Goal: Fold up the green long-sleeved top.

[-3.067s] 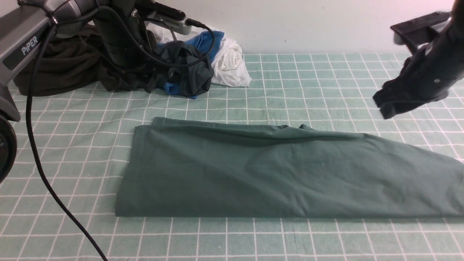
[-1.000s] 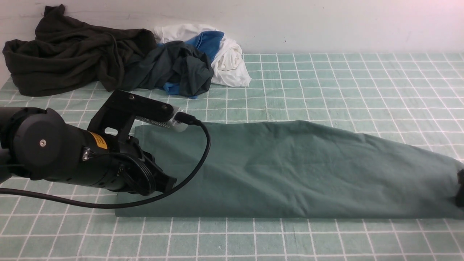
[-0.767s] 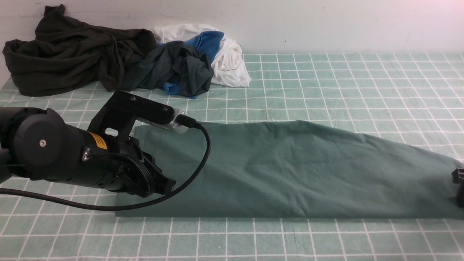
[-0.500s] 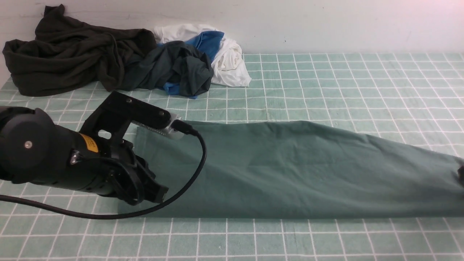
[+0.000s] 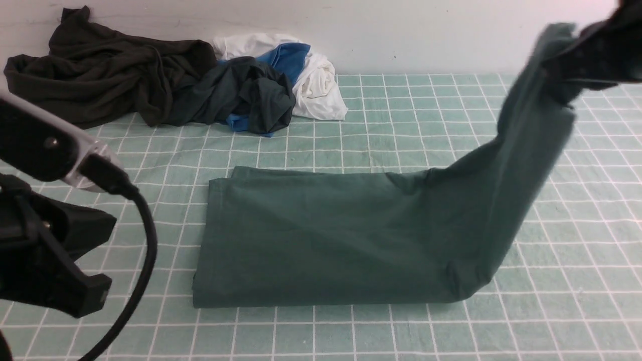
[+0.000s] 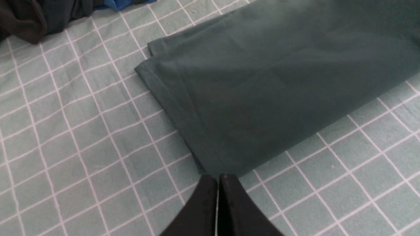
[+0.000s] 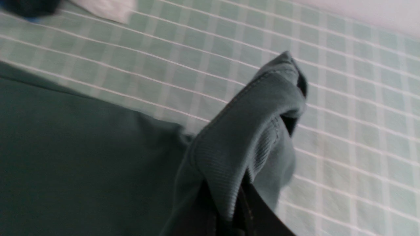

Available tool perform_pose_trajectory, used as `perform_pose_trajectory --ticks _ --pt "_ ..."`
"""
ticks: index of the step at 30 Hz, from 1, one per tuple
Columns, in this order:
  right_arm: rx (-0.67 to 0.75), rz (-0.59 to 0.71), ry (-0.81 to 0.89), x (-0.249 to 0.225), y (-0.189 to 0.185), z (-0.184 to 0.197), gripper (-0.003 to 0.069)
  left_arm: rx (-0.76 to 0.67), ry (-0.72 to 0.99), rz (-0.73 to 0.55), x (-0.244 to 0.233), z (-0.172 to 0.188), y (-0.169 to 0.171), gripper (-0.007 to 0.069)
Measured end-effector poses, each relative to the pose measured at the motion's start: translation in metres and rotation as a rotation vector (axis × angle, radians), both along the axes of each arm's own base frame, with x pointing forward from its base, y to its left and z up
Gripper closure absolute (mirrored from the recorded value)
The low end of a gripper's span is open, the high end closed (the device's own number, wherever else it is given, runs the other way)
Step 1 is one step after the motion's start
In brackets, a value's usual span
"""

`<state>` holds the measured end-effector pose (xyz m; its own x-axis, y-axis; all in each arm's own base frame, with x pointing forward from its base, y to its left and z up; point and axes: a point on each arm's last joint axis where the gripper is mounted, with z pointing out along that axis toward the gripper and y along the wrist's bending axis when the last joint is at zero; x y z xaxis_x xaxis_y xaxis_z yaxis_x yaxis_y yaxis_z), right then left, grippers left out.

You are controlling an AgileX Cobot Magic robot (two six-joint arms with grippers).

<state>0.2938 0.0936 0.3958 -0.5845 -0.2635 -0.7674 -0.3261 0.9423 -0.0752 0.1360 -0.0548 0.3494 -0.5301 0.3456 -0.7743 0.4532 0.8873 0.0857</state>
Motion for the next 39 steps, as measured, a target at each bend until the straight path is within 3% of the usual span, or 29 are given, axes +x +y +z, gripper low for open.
perform_pose_trajectory --ticks 5,7,9,15,17,19,21,22,26,31,37,39 --pt "0.044 0.297 -0.015 0.003 0.112 -0.031 0.0634 -0.028 0.061 0.036 -0.023 0.002 0.008 0.0628" --pt "0.054 0.333 -0.012 0.005 0.131 -0.043 0.0634 -0.028 0.072 0.040 -0.027 0.002 0.010 0.0628" --pt "0.094 0.403 -0.012 0.010 0.174 -0.077 0.0634 -0.014 0.091 0.048 -0.039 0.002 0.015 0.0628" --pt "0.171 0.452 0.004 0.019 0.237 -0.153 0.0603 0.036 0.099 0.071 -0.064 0.003 0.029 0.0628" --pt "0.179 0.449 0.015 0.021 0.244 -0.165 0.0567 0.033 0.093 0.083 -0.068 0.003 0.032 0.0628" --pt "0.202 0.438 0.026 0.022 0.248 -0.169 0.0453 0.010 0.076 0.115 -0.075 0.005 0.036 0.0628" --pt "0.215 0.432 0.031 0.022 0.248 -0.167 0.0399 -0.008 0.066 0.135 -0.078 0.006 0.038 0.0628" --pt "0.220 0.432 0.035 0.020 0.246 -0.159 0.0311 -0.022 0.057 0.159 -0.082 0.006 0.040 0.0628" --pt "0.166 0.444 0.038 0.016 0.228 -0.131 0.0145 -0.029 0.037 0.206 -0.095 0.007 0.049 0.0628" --pt "0.042 0.407 0.083 0.030 0.208 -0.138 0.0101 -0.042 -0.030 0.255 -0.117 0.004 0.063 0.0628" --pt "-0.072 0.364 0.290 0.039 0.214 -0.216 0.0116 -0.091 -0.078 0.282 -0.139 -0.016 0.072 0.0628" --pt "-0.087 0.361 0.317 0.037 0.213 -0.221 0.0131 -0.111 -0.099 0.288 -0.145 -0.023 0.074 0.0628"
